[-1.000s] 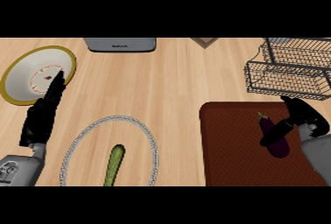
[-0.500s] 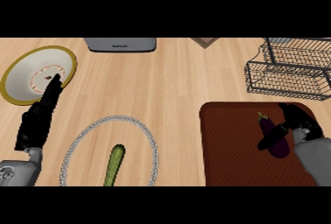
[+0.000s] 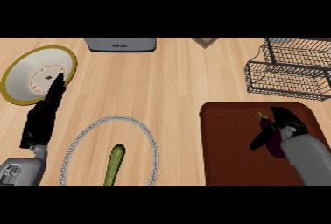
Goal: Pick the eggplant from the tray and place it in the tiered basket
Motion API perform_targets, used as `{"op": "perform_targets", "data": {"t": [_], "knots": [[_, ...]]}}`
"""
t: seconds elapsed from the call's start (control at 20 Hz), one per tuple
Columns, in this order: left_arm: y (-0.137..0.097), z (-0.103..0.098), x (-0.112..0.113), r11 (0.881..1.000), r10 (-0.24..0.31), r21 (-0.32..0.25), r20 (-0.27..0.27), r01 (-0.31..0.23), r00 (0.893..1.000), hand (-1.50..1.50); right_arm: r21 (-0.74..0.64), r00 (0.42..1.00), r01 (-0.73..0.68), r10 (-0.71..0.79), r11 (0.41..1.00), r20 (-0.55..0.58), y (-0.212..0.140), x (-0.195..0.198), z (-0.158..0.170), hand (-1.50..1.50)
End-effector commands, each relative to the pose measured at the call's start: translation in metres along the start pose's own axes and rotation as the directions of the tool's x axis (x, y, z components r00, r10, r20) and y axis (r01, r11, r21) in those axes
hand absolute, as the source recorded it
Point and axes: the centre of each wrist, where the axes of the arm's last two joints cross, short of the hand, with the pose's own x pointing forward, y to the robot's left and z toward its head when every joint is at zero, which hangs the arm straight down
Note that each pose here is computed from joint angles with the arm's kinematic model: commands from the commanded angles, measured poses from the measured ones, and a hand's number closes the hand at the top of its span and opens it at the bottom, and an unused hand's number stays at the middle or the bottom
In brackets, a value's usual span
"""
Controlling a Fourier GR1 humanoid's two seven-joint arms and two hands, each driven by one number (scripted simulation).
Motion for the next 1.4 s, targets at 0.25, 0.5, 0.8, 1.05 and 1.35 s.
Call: {"op": "perform_targets", "data": {"t": [0.25,0.5,0.8,1.05,1.35], "knots": [[-0.006,-0.006,-0.002,1.0,0.014,-0.022,0.009,-0.014,1.0,0.0,0.087,0.971,-0.237,0.233,0.967,0.059,0.008,0.002,-0.01,1.5],[-0.002,-0.011,-0.003,1.0,0.008,-0.009,-0.009,-0.008,1.0,0.0,0.058,0.985,-0.155,0.15,0.986,0.082,0.02,0.014,-0.006,1.5],[0.013,0.009,0.002,1.0,0.0,-0.007,-0.003,0.0,1.0,0.0,0.028,0.995,0.033,-0.035,0.999,0.089,0.005,0.02,0.022,1.5],[-0.002,0.004,-0.007,1.0,-0.001,-0.017,-0.002,0.001,1.0,0.0,-0.092,0.875,-0.039,0.079,0.995,0.478,0.051,0.088,0.099,1.5],[0.006,-0.001,0.0,1.0,-0.003,0.0,0.0,0.003,1.0,0.0,-0.186,0.679,0.24,-0.028,0.953,0.734,0.068,0.119,0.168,1.5]]}}
